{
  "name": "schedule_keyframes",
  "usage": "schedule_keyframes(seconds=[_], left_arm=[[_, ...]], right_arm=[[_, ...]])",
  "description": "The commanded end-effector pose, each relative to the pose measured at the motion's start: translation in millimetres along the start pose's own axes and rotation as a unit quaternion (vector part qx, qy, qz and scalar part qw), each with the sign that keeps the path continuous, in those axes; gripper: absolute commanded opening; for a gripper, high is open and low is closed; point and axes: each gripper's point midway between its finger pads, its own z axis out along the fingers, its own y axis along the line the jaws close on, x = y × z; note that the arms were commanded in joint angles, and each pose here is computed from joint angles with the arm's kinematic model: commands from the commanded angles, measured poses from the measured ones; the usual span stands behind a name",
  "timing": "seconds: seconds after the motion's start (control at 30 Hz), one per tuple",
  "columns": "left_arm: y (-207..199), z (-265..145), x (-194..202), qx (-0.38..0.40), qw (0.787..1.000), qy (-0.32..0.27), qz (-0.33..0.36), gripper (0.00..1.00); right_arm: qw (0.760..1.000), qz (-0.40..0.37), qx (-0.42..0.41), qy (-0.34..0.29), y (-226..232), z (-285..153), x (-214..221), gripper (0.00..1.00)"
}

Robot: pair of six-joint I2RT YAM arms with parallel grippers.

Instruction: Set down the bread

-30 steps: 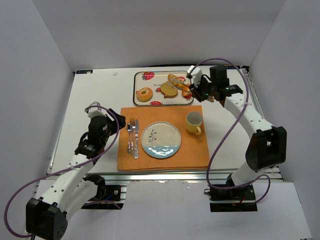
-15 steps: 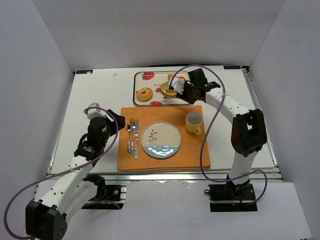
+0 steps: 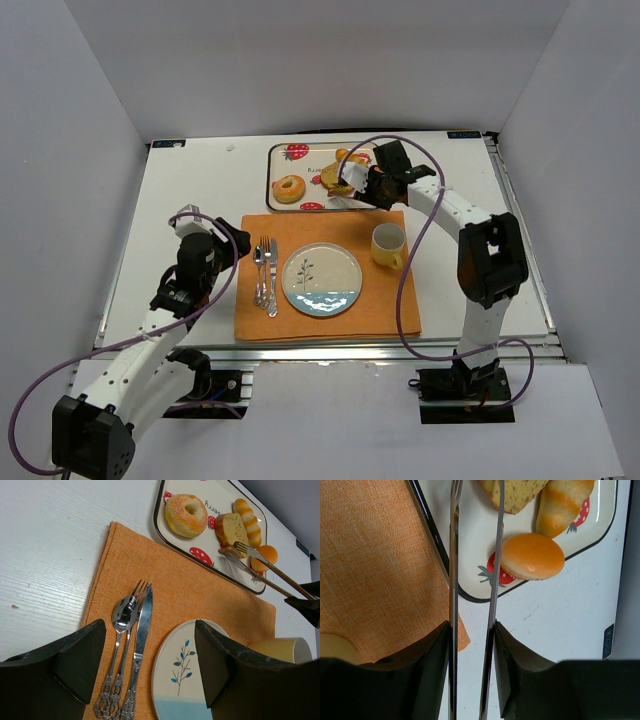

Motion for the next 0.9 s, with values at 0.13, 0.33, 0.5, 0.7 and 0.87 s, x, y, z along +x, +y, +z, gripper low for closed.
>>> schedule_keyframes(seconds=[0.13,0.33,0.5,0.7,0.87], left_arm=[[-4.6,3.4,-8.3,0.002,1.000,-0.012,-0.003,0.81],[-5.9,3.8,-11.0,0.001,1.000,-0.015,-0.003,0.81],[-7.2,4.1,-13.3,0.000,1.000,-0.016,-0.002,0.81],[-10.0,4.1,-18.0,0.001,1.000,-0.020,-0.001,0.81],[-9.8,4.0,-20.3,-0.003,1.000,-0.022,0.004,0.81]], right_arm=[[0.999,-0.020,0.035,-0.009,-21.1,2.5,-10.2,0.31],[0.998,-0.011,0.051,-0.035,-28.9,-12.6,-21.7,0.07],[0.993,-0.005,0.071,-0.098,-37.3,-55.3,-49.6,0.03],[0.987,-0.025,0.027,-0.155,1.3,-108.5,-60.5,0.02],[0.979,-0.060,-0.045,-0.188,65.8,-144.1,-48.4,0.02]])
